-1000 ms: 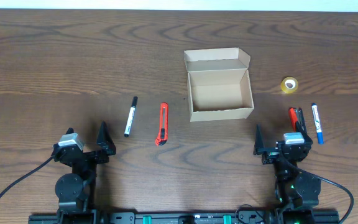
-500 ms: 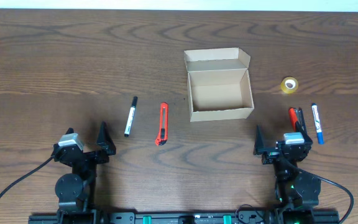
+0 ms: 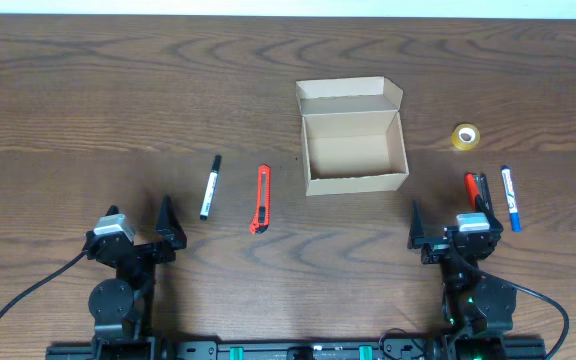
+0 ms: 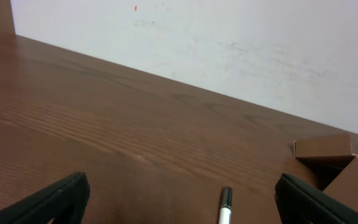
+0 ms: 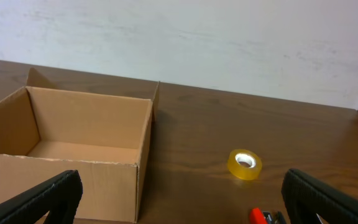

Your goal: Pack container

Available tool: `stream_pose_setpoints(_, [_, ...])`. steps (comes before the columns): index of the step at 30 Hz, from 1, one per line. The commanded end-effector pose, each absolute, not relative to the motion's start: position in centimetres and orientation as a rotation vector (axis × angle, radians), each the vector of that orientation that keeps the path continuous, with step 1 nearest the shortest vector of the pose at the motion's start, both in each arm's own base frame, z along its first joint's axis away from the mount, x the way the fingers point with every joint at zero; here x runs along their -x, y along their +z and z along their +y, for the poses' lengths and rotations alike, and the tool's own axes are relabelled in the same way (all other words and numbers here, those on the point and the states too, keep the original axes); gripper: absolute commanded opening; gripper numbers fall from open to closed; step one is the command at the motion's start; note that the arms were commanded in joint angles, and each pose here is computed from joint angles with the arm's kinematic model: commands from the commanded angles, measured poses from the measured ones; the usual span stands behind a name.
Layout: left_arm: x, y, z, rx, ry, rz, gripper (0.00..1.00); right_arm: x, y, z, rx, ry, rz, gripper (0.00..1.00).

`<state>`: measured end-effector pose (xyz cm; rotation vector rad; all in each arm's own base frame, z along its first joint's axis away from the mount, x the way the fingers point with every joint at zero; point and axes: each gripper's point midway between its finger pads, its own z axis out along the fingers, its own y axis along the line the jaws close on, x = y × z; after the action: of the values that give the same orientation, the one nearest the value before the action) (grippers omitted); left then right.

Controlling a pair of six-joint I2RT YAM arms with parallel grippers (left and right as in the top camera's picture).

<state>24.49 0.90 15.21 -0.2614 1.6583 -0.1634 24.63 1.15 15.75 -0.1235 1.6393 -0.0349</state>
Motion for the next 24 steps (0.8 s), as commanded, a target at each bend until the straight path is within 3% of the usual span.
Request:
stream_pose_setpoints(1, [-24.3,13.5,1.4,0.271,-0.116,1.711,0.95,-24.6,15.7,0.7,0.119,-0.062,1.638,0.99])
stream_pose_setpoints(15, [-24.3,13.5,1.4,0.271,-0.116,1.711,0.95,-24.3,18.4,3.0,0.163,0.095,1.544,0.99])
stream_pose_setpoints(24, [-24.3,13.5,1.4,0.271,-0.116,1.711,0.95,-22.0,25.0,1.6,0.053,0.082,1.637,0.99])
